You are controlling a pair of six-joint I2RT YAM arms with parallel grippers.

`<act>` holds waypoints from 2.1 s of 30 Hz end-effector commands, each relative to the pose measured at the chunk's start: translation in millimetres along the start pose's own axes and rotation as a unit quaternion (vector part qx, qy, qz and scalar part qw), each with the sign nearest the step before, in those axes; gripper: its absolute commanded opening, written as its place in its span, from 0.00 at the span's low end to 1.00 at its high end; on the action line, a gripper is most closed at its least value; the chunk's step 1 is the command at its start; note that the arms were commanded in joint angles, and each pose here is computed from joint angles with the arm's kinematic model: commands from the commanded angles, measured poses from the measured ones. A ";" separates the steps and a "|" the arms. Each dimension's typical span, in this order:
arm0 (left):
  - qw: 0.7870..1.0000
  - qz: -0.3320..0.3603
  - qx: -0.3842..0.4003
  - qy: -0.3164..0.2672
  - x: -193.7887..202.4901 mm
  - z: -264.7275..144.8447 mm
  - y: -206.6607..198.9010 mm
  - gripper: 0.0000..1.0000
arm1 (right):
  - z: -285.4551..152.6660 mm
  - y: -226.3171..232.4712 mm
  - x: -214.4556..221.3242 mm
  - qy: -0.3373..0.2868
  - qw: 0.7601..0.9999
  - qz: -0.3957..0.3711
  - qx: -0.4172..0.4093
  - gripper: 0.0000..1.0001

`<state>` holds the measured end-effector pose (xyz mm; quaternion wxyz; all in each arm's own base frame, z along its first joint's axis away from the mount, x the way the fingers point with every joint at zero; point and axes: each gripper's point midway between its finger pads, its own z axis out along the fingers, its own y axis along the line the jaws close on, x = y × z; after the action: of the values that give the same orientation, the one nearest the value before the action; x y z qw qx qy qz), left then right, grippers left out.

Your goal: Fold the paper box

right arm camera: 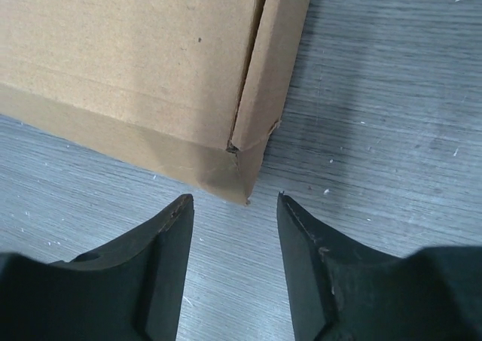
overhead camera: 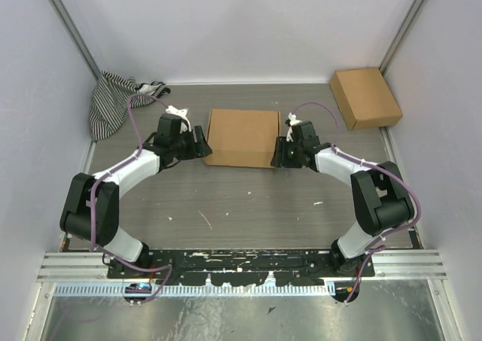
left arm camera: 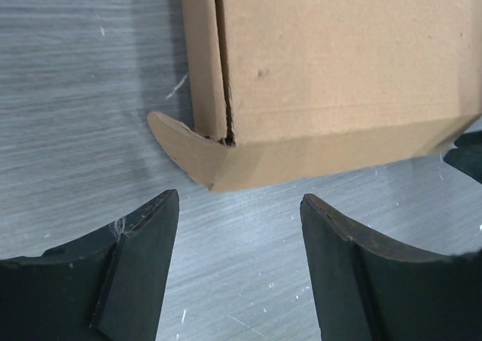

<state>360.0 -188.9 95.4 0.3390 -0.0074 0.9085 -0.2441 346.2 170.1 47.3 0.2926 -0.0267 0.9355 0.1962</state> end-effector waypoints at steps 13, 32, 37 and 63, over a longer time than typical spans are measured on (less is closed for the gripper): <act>0.998 0.007 0.022 -0.052 -23.5 43.0 -1.4 0.72 | 0.3 16.9 -33.2 -0.062 0.995 0.029 -0.074 0.60; 0.998 -0.029 0.059 0.002 -1.6 55.5 -10.9 0.56 | 1.2 23.6 -18.7 -0.013 0.995 0.052 -0.090 0.46; 0.997 -0.031 0.044 0.048 6.2 41.1 -12.4 0.55 | -10.0 17.9 -21.8 0.016 0.996 0.071 -0.059 0.42; 0.979 -0.100 0.143 0.108 -10.7 -10.4 -46.4 0.49 | -53.6 36.3 -48.5 0.037 0.993 0.059 -0.098 0.37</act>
<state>354.2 -211.7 99.3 0.2064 -0.0347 0.9108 -0.3559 342.0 172.5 87.8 0.2018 0.0204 0.9384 0.2796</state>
